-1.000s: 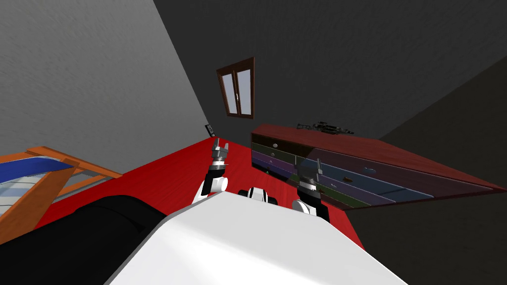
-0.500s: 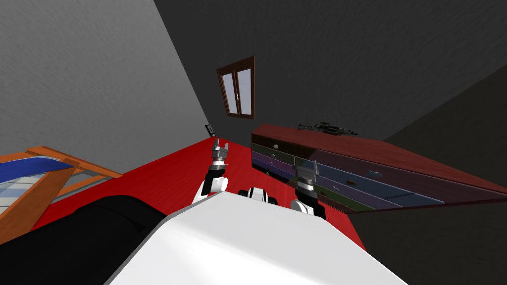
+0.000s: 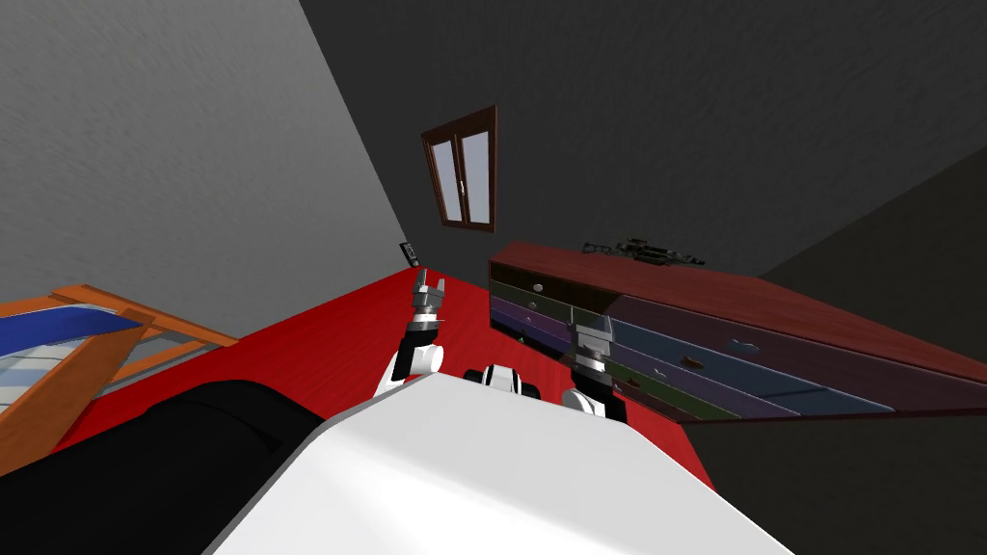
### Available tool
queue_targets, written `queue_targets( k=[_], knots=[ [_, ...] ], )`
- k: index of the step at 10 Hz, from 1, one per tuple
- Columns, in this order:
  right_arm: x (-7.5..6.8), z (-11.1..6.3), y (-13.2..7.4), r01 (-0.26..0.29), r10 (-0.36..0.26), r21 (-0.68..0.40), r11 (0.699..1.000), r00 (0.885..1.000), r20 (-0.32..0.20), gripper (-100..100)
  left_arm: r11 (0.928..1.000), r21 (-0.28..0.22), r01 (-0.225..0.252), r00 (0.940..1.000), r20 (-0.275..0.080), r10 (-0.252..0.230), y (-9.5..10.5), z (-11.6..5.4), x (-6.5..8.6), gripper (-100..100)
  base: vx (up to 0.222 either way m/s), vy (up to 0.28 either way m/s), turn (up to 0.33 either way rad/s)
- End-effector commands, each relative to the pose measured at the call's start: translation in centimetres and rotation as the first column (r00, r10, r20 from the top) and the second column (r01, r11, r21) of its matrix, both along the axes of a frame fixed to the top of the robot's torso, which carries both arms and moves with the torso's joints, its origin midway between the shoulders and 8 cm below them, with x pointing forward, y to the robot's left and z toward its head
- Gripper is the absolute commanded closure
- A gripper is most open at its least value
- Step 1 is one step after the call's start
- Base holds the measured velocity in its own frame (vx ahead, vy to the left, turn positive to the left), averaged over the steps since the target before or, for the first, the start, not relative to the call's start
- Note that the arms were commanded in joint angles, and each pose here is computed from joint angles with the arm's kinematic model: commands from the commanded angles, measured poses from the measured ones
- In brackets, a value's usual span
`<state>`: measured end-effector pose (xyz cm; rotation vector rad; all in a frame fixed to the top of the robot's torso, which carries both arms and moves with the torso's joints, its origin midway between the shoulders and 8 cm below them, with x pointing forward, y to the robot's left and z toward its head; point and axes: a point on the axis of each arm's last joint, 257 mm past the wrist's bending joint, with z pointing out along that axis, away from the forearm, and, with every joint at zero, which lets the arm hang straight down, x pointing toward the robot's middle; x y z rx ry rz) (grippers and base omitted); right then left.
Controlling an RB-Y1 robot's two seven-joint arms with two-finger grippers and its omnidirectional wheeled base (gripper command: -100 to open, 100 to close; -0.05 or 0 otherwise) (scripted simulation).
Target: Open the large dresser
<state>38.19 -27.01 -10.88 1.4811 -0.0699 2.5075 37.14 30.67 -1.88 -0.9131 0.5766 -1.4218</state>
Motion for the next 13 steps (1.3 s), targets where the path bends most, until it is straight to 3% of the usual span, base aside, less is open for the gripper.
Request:
queue_targets(
  k=[1,2,4,5,10,13],
  knots=[
    [0.3,-1.3,0.3,-0.045,0.045,0.104,0.994,0.999,-0.001,-100,1.0,0.0,0.0,1.0,0.0,0.0,0.0,0.0,0.0,0,0.058,-0.013,0.023],
    [0.6,-2.5,0.6,-0.065,0.067,0.166,0.984,0.998,-0.007,-100,1.0,0.0,0.0,1.0,0.0,0.0,0.0,0.0,0.0,0,0.076,-0.02,0.033],
    [0.6,-2.5,0.6,-0.088,0.089,0.207,0.974,0.996,0.005,-100,1.0,0.0,0.0,1.0,0.0,0.0,0.0,0.0,0.0,0,0.049,-0.011,0.008],
    [0.9,-3.7,0.9,-0.107,0.111,0.268,0.957,0.994,0.001,-100,1.0,0.0,0.0,1.0,0.0,0.0,0.0,0.0,0.0,0,0.05,-0.001,0.023],
    [1.2,-4.9,1.4,-0.161,0.164,0.392,0.906,0.986,0.025,-100,1.0,0.0,0.0,1.0,0.0,0.0,0.0,0.0,0.0,0,0.043,-0.012,0.013],
    [1.9,-7.2,2.5,-0.202,0.213,0.521,0.829,0.976,0.039,-100,1.0,0.0,0.0,1.0,0.0,0.0,0.0,0.0,0.0,0,0.062,-0.016,0.022]
  ],
)
